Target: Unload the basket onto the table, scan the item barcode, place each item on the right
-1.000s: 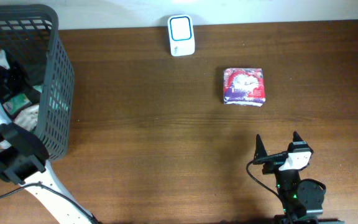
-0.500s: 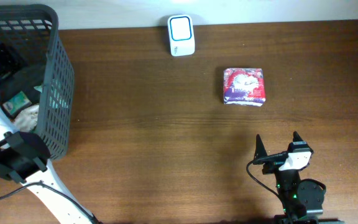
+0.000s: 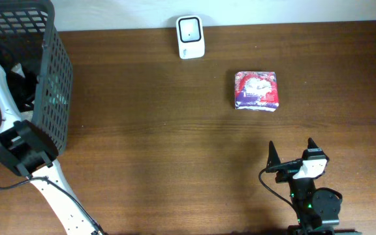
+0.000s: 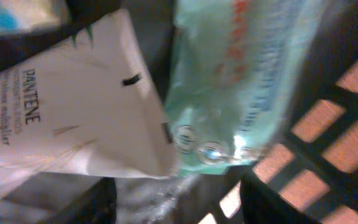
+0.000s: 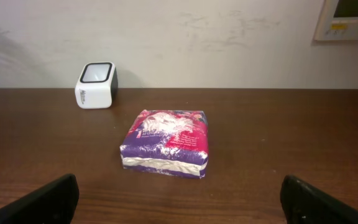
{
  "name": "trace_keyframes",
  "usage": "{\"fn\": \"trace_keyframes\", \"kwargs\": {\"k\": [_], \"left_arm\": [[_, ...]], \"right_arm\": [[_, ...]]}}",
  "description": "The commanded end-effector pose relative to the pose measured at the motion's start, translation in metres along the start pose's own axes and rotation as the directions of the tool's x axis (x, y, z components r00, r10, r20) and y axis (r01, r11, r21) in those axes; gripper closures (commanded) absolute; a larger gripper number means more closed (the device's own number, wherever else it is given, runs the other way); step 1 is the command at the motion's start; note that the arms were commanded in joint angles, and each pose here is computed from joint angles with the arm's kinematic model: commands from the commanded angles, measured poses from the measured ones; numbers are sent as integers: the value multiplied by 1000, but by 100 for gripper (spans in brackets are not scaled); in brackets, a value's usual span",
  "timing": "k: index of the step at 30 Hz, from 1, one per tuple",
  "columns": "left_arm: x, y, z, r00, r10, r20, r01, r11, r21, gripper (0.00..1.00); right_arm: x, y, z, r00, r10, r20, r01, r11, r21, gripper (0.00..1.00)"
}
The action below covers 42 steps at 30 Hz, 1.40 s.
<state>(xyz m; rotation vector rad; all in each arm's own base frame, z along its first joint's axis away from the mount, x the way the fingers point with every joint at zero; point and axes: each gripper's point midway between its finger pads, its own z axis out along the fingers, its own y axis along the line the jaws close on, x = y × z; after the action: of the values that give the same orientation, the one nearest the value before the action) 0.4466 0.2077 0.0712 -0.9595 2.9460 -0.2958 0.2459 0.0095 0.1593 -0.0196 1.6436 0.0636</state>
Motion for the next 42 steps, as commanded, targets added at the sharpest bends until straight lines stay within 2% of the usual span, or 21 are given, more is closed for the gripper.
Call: {"fn": "trace_keyframes", "kwargs": {"k": [1,4,7,8,11,15,16,17,19,25,29,32,34,36,42], "left_arm": [[-2,5,-4,1000,-19,15,19,1000,-11,57],[-3,-1,-8,1000,-17,22,17,1000,20,57],[-6,-3,-10,999,-16,35,15,999,31,42],[-7,-2,-10,999,-17,37,15,999,31,40],[-4,-5,-10,1000,14,27,-15,999,50,44],[0,-14,-11,1000,29,12,-30,993,111,36],[-1,-15,-11,999,29,14,-31,993,115,32],[-3,-14,-10,999,31,20,-33,993,111,21],[-5,-14,-7,999,34,25,-36,994,102,12],[-9,-1,18,1000,28,-3,-28,999,47,12],[-3,-4,49,997,20,-76,-14,996,84,30],[-2,-5,56,996,18,-89,-9,995,99,46],[-2,-4,57,996,16,-90,-7,995,98,62],[-2,-3,56,996,13,-91,-4,995,98,99],[1,5,41,996,-10,-93,19,995,101,100]], "right_arm": [[3,0,0,1000,4,-5,-4,1000,1,1],[3,0,0,1000,4,-5,-4,1000,1,1],[3,0,0,1000,4,-5,-4,1000,1,1],[3,0,0,1000,4,-5,-4,1000,1,1],[3,0,0,1000,4,-5,-4,1000,1,1],[3,0,0,1000,4,-5,-4,1000,1,1],[3,0,0,1000,4,-5,-4,1000,1,1],[3,0,0,1000,4,-5,-4,1000,1,1],[3,0,0,1000,4,-5,-4,1000,1,2],[3,0,0,1000,4,-5,-4,1000,1,1],[3,0,0,1000,4,-5,-4,1000,1,1],[3,0,0,1000,4,-5,-4,1000,1,1],[3,0,0,1000,4,-5,-4,1000,1,1],[3,0,0,1000,4,-5,-4,1000,1,1],[3,0,0,1000,4,-5,-4,1000,1,1]]}}
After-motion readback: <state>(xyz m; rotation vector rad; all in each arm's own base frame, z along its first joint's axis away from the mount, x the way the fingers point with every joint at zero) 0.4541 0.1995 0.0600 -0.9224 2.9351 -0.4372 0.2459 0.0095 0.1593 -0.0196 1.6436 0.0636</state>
